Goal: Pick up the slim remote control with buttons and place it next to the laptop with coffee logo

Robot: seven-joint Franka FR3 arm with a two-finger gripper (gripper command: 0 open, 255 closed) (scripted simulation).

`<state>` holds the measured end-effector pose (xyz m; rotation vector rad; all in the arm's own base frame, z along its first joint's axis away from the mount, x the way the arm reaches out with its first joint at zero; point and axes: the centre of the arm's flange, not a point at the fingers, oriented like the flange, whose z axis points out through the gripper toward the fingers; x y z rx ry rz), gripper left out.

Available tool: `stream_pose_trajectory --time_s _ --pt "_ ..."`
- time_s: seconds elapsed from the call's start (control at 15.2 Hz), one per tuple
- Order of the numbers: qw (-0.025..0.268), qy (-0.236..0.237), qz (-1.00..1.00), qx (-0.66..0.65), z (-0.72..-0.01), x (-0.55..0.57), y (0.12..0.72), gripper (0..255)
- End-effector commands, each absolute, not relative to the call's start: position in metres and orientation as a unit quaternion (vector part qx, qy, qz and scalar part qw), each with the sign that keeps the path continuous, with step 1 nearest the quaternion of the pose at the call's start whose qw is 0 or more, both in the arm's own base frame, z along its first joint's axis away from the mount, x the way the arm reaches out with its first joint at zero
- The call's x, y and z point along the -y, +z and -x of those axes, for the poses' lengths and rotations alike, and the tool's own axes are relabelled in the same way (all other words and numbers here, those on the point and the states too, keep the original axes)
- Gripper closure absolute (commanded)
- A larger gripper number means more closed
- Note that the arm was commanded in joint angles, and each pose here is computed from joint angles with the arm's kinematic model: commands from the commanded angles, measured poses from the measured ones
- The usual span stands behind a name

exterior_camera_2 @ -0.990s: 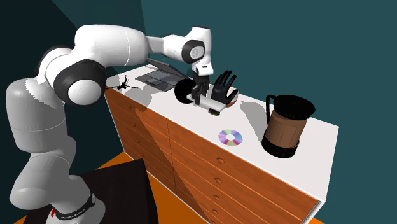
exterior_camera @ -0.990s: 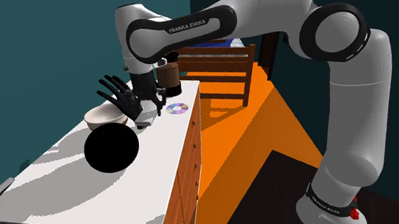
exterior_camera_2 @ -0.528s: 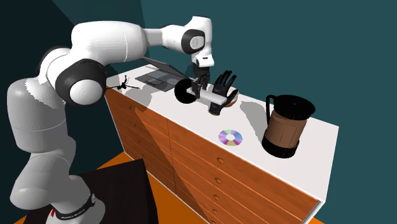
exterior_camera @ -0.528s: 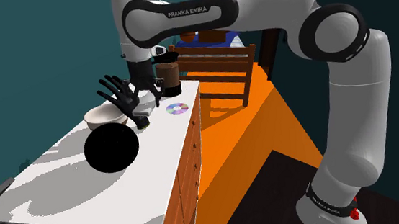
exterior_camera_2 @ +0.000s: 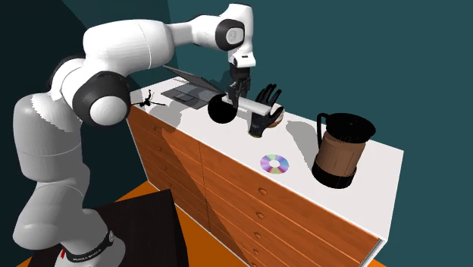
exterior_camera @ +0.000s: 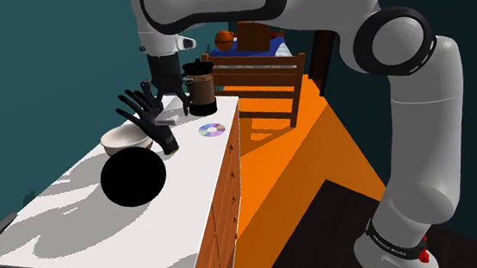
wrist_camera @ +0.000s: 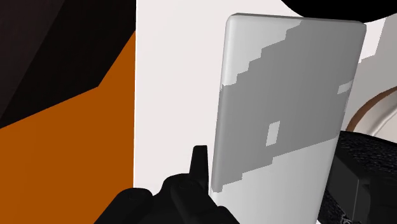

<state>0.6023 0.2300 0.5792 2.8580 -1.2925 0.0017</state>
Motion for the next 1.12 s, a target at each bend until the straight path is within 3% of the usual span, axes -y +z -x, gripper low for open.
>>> stream_pose_trajectory --time_s 0.0,0.86,1.06 --pt "0.003 0.000 -0.911 0.412 -0.602 -0.230 0.590 255" --pt "0.003 0.000 -0.911 0.412 -0.602 -0.230 0.654 255" --pt "0.003 0.000 -0.911 0.412 -0.574 -0.258 0.654 255"
